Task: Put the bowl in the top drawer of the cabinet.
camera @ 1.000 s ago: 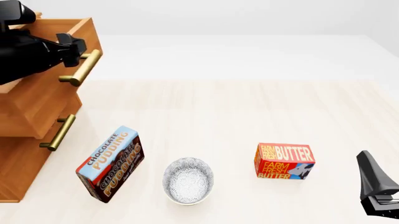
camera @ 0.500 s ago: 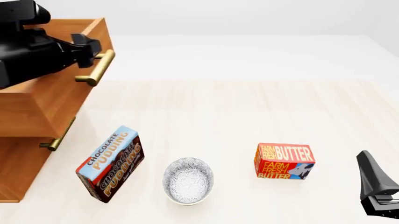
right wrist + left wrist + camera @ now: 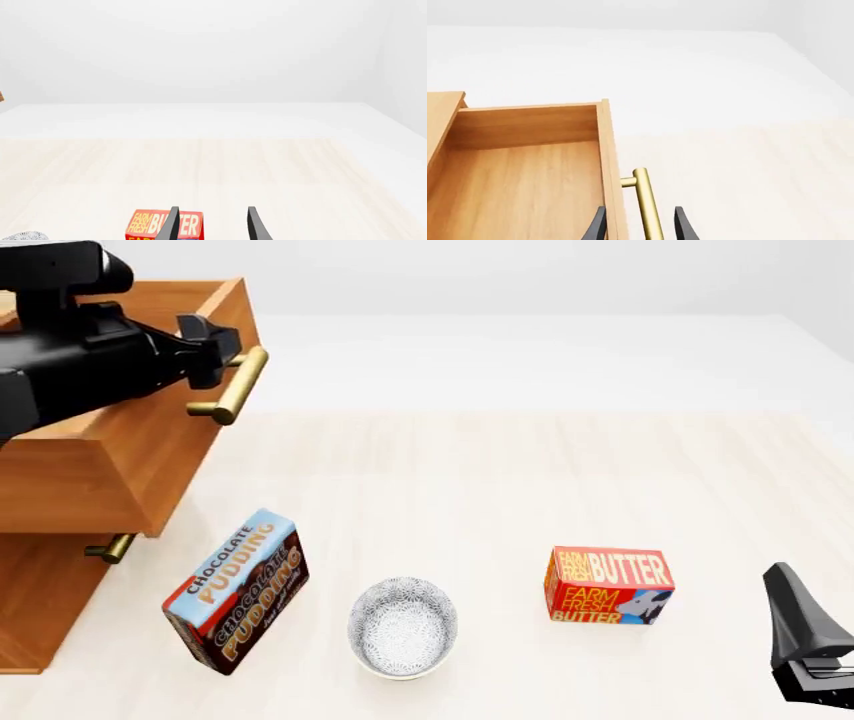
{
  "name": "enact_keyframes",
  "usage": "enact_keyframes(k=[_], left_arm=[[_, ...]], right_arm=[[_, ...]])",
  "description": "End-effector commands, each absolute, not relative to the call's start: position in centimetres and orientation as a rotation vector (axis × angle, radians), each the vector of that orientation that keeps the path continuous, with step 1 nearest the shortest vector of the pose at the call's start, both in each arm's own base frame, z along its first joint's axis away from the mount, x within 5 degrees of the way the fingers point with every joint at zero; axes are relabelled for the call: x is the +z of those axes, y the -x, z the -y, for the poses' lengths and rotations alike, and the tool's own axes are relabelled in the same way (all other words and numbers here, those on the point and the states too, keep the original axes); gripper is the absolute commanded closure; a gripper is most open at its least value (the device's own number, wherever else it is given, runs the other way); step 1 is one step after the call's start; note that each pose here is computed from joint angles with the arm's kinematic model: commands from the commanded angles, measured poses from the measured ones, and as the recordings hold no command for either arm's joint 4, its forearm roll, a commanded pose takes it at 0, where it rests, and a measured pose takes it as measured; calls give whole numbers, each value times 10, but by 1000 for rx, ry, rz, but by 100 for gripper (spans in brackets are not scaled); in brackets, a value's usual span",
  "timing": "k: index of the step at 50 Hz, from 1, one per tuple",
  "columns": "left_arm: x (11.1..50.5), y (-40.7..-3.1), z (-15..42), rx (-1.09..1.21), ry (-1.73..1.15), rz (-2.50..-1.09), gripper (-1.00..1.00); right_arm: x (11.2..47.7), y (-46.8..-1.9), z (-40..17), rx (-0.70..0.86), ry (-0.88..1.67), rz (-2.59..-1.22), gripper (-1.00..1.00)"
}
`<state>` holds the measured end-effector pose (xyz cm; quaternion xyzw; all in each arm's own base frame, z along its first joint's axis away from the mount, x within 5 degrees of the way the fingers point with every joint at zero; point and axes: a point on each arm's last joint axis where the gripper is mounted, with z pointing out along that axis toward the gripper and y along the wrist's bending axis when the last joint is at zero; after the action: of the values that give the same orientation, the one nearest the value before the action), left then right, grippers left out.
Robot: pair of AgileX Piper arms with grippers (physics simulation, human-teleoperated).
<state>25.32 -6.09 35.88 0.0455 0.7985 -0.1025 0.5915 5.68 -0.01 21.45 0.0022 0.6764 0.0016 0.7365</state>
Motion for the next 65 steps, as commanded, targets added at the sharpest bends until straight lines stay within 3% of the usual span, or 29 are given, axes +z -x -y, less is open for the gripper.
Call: enact_keyframes(k=[1,65], left_arm=[[323,-249,75,-264,-178,-1979,-100],[335,-232,99,-326,-309,-1925,-100]], right_arm=[[215,-57,0,3,-5,-1486,-100],[215,-57,0,3,-5,-1486,-100]])
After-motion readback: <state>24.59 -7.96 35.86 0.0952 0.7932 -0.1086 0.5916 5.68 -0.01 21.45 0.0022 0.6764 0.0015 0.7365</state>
